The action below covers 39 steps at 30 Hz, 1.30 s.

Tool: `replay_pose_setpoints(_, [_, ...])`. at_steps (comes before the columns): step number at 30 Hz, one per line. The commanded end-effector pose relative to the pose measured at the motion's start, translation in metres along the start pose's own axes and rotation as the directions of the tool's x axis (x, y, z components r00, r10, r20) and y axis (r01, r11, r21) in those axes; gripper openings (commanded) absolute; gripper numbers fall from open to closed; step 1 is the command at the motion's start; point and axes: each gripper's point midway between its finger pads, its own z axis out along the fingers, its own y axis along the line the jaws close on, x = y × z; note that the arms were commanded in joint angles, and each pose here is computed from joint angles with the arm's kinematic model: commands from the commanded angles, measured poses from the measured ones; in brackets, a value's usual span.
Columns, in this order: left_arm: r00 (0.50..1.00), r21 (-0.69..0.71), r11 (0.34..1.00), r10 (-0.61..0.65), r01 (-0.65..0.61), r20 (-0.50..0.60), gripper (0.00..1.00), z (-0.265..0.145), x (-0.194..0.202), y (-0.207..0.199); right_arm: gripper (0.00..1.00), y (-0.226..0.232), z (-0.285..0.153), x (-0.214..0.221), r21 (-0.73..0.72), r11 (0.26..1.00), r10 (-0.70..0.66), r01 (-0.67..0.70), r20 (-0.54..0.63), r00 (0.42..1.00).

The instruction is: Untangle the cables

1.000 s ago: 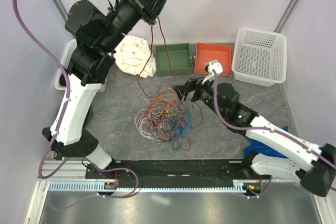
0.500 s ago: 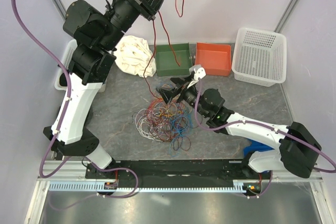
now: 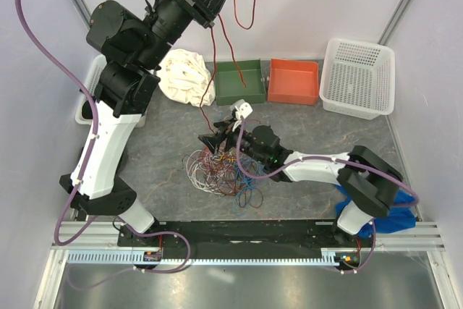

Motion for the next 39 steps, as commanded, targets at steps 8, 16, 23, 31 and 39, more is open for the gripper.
replay_pose_setpoints(8, [0.994, -0.129, 0.986, 0.107, -0.110, -0.028, 0.02, -0.010, 0.012, 0.028, 0.00, 0.002, -0.021, -0.107, 0.113, 0.994, -0.017, -0.008, 0.226, 0.974])
replay_pose_setpoints(16, [0.980, -0.216, 0.967, 0.102, -0.138, -0.169, 0.02, -0.021, 0.079, 0.063, 0.00, 0.006, -0.083, -0.233, 0.319, 0.945, -0.137, 0.067, 0.202, 0.970])
replay_pose_setpoints(23, [0.971, -0.189, 0.976, 0.061, -0.106, -0.229, 0.02, -0.030, 0.128, 0.069, 0.00, -0.010, -0.113, -0.280, 0.485, 0.867, -0.208, 0.118, 0.137, 0.969])
replay_pose_setpoints(31, [0.937, -0.087, 0.991, -0.127, 0.104, -0.325, 0.02, -0.006, 0.205, 0.053, 0.00, -0.057, -0.126, -0.286, 0.643, 0.765, -0.147, 0.041, 0.112, 0.983])
replay_pose_setpoints(39, [0.923, -0.030, 0.987, -0.157, 0.156, -0.351, 0.02, 0.031, 0.275, 0.049, 0.00, -0.149, -0.143, -0.288, 0.784, 0.618, -0.097, -0.058, 0.149, 0.984])
